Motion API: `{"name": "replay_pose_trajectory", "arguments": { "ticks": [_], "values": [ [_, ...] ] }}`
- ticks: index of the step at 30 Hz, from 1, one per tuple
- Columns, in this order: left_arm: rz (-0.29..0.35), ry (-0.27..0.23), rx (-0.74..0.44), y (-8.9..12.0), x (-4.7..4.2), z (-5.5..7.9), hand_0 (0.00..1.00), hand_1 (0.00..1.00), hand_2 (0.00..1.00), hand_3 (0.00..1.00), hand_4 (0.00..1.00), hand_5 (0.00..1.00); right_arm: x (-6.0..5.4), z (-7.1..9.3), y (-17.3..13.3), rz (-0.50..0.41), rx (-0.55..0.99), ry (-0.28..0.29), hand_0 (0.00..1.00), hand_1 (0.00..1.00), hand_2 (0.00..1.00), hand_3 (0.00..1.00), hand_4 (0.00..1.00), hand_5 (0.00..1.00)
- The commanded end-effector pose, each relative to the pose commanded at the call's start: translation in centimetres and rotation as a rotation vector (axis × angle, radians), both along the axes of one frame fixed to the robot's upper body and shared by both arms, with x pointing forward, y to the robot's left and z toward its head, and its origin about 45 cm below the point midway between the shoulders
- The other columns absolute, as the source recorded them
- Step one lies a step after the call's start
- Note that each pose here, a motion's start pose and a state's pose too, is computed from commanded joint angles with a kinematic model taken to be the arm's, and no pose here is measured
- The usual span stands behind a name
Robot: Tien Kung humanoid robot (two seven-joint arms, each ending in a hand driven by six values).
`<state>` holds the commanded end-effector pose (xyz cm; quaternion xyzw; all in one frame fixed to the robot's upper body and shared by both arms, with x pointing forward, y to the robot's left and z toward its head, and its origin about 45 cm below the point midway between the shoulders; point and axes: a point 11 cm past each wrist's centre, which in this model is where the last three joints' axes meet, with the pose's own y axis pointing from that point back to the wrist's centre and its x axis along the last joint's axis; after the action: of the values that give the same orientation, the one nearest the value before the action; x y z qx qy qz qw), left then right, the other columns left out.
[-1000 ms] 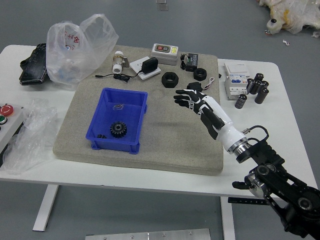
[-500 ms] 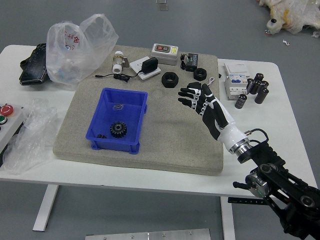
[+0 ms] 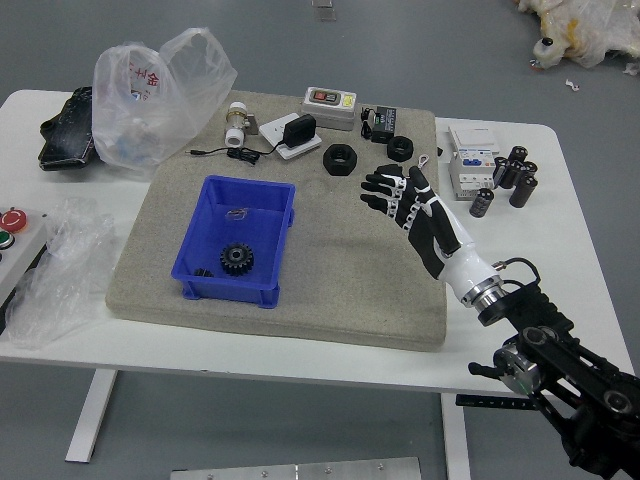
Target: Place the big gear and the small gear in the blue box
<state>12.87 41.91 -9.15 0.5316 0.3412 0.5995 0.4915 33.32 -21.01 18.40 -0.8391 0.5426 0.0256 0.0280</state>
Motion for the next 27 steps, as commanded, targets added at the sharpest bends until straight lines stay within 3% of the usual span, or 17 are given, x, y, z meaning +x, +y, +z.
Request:
{"name": "replay_pose_trajectory", "arguments": {
  "ticks": [17,27],
  "values": [
    [0.002,-0.002,-0.005,-0.3,0.22,-0.1,0.576,0.539,0.535,0.642,0.659,0.158,0.3,0.1,-0.7,-0.02,0.011,0.0,0.904,0.799,0.786,0.759,0.998,0.998],
    [0.01,0.002,-0.007,-0.4,-0.1,-0.2,0.577,0.54,0.535,0.641,0.659,0.158,0.5,-0.2,-1.3,-0.057,0.072,0.031,0.887,0.786,0.782,0.756,0.998,0.998]
  ]
}}
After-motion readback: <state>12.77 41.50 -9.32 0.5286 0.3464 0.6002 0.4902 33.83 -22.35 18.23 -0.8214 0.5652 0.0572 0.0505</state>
